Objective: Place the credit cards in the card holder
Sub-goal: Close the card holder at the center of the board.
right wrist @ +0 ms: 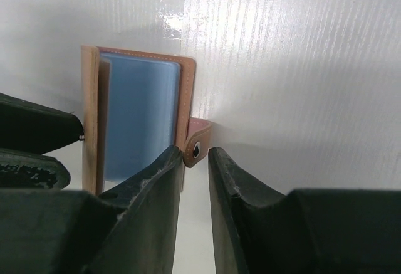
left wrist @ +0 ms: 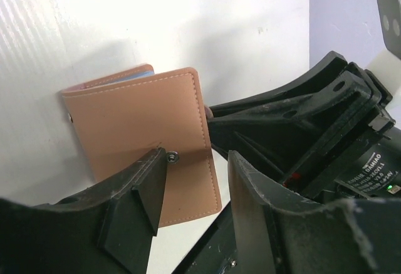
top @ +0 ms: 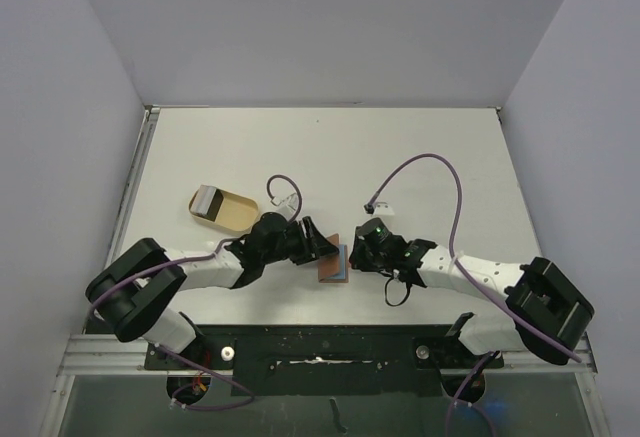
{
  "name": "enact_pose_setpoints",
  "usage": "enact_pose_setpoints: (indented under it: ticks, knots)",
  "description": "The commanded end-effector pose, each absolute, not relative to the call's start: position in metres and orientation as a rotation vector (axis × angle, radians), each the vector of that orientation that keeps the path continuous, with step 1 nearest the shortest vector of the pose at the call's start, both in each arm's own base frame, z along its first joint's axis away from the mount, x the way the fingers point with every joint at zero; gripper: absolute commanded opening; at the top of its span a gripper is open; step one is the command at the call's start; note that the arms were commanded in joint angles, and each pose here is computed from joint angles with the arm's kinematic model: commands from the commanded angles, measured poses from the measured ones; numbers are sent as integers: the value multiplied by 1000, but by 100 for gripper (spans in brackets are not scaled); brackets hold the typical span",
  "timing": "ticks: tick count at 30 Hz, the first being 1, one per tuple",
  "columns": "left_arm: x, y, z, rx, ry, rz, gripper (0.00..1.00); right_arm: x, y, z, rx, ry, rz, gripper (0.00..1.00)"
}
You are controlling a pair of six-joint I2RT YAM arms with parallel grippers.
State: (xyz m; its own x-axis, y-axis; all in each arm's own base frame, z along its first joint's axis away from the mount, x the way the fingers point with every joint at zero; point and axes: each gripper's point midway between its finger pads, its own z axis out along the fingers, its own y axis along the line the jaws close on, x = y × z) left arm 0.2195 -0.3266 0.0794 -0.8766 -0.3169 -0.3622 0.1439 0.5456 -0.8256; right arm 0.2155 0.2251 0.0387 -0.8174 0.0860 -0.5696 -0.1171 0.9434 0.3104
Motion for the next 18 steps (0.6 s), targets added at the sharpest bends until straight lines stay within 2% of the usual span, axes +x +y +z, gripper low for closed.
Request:
enact_pose_setpoints:
  ticks: [1, 8, 14, 18]
  knots:
    - [230, -340, 96, -72, 2253, -1313, 44, 225, 229, 61, 12, 2411, 478, 25]
    - [236, -345, 87, -43, 2272, -1286, 42, 223, 221, 71, 37, 2384, 476, 27]
    - [244, -341, 68, -36, 2315, -1176, 33, 222, 221, 74, 67, 2368, 519, 28]
    - [246, -334, 62, -53, 2337, -1116, 29, 221, 228, 75, 86, 2370, 609, 34]
